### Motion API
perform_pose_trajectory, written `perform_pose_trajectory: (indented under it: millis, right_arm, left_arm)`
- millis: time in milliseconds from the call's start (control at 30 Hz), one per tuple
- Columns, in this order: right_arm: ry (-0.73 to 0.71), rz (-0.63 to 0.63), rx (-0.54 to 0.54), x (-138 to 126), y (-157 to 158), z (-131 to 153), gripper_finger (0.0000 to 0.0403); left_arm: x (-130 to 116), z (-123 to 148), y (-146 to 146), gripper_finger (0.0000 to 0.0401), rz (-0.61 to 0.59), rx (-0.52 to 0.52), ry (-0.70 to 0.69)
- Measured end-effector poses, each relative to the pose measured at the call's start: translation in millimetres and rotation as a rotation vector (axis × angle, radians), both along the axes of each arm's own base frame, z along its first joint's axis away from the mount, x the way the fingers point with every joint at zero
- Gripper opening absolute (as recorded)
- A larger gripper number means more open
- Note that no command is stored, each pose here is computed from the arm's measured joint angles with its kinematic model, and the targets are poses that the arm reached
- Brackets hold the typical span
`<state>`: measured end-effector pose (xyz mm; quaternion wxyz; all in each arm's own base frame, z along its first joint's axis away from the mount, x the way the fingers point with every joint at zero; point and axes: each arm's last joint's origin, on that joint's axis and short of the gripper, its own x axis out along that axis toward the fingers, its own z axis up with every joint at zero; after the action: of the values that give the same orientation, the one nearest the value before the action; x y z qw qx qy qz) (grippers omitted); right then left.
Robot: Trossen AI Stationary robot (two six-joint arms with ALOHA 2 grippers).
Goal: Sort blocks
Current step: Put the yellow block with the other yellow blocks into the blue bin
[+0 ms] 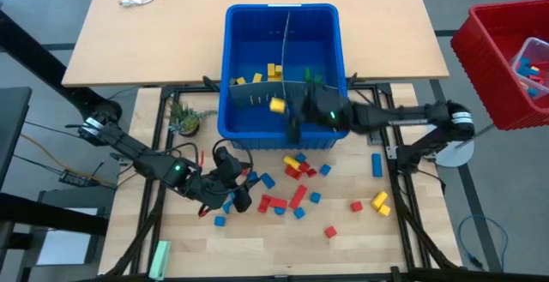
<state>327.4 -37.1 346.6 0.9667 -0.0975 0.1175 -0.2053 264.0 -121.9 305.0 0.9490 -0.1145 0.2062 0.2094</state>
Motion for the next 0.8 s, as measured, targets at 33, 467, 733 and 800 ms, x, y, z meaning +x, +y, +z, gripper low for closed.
perform_pose_trajectory:
  millis: [33,467,733,800]
  right_arm:
    - [-0.007,-0.033,-0.01,5,-12,4,0.0125]
    - [0.011,-0.28,0.02,53,-157,-12,0.0131]
    - [0.005,-0.318,0.015,63,-177,-16,0.0198]
    - [-0.002,-0.315,0.01,62,-173,-11,0.0219]
  left_arm:
    - [0,0,0,0.0243,0.0,0.0,-0.001]
    - [0,0,0,0.0243,-0.01,0.015,0.002]
    - [0,0,0,0.0243,-0.011,0.016,0.003]
    - [0,0,0,0.0243,-0.012,0.018,0.004]
